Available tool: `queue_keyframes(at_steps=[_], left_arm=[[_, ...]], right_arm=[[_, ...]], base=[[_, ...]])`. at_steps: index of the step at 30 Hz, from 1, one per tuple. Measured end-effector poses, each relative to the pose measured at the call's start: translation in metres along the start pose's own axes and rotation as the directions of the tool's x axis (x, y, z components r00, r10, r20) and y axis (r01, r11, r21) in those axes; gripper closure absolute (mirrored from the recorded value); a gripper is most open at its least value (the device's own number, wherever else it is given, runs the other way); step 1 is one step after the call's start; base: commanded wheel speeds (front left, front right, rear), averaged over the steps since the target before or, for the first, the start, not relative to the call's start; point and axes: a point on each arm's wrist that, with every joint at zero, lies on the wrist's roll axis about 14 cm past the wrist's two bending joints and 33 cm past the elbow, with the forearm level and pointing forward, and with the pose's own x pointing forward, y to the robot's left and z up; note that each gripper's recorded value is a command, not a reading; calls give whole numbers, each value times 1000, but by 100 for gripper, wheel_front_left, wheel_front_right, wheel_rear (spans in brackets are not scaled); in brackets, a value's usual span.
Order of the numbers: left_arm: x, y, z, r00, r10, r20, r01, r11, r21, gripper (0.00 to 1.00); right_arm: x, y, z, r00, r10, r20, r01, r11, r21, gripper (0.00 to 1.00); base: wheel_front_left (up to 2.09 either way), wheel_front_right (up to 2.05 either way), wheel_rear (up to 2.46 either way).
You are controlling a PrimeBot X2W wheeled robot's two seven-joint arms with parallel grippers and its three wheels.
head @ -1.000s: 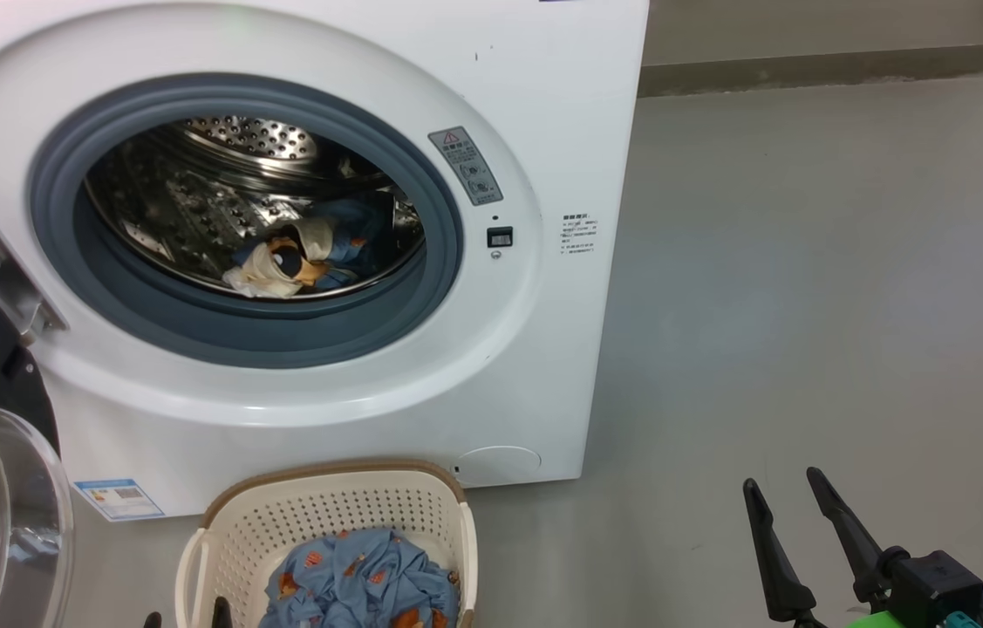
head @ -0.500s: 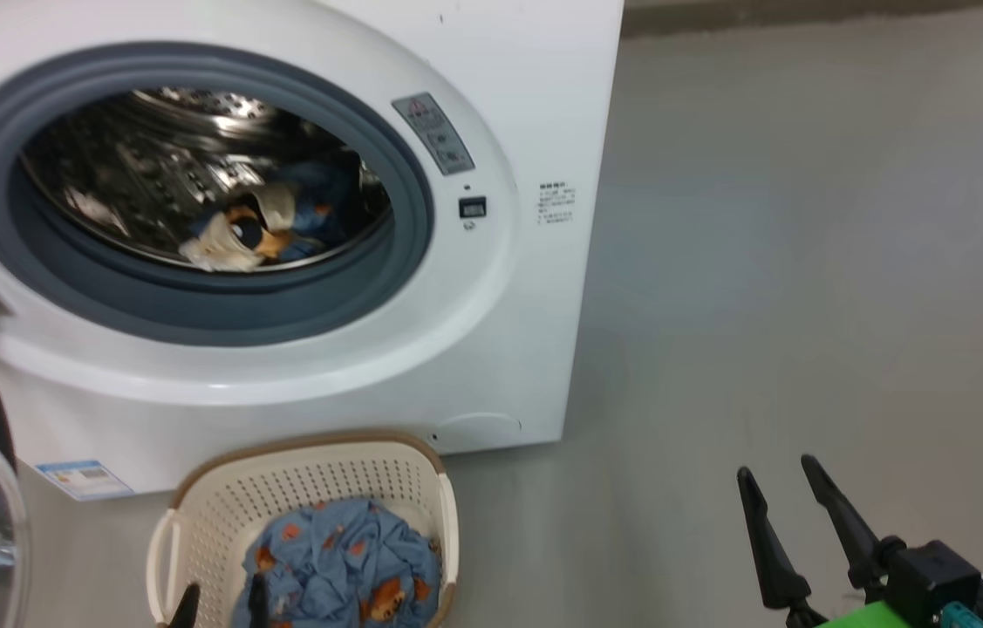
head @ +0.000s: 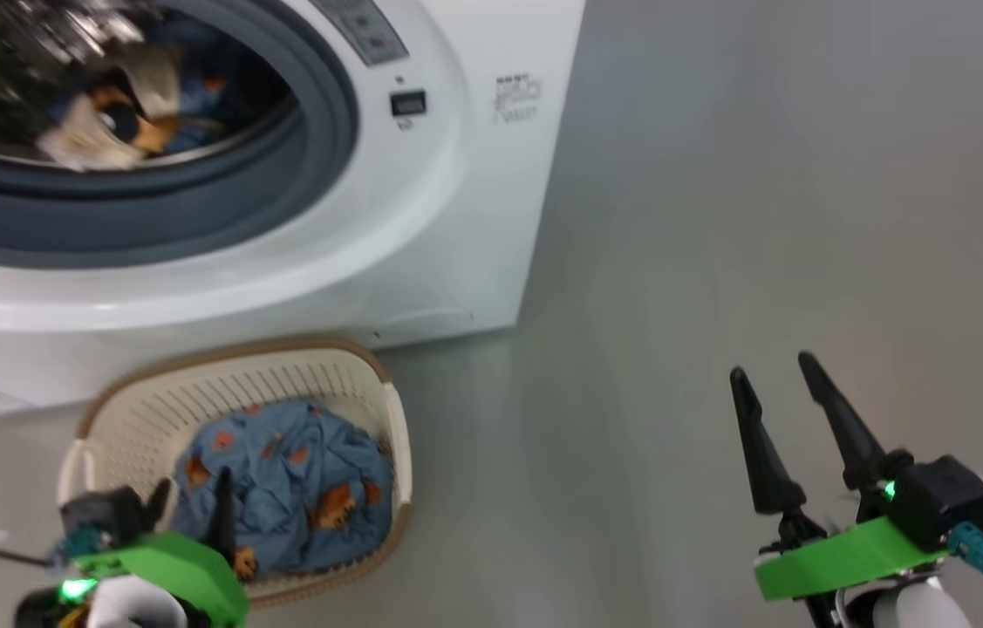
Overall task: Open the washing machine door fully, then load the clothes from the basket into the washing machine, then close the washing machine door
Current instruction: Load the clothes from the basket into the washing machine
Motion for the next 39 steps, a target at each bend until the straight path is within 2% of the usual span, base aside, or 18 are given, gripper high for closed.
queue_keyframes(at_steps=[10, 20, 25, 39], left_arm=[[63, -3, -61, 969, -36, -246, 34, 999, -13, 0], [100, -1, -112, 915, -30, -402, 24, 1000, -19, 0], [114, 2, -135, 890, -17, -457, 12, 1000, -15, 0], [144, 17, -173, 861, 31, -508, -51, 998, -24, 0]], right_arm=[[28, -21, -32, 997, -43, -62, 42, 999, -19, 0], [45, -34, -65, 990, -65, -123, 61, 997, -41, 0], [48, -47, -83, 983, -94, -160, 85, 994, -61, 0], [50, -55, -128, 963, -104, -249, 83, 992, -92, 0]], base=[[0, 0, 0], [0, 0, 0], [0, 0, 0], [0, 0, 0]])
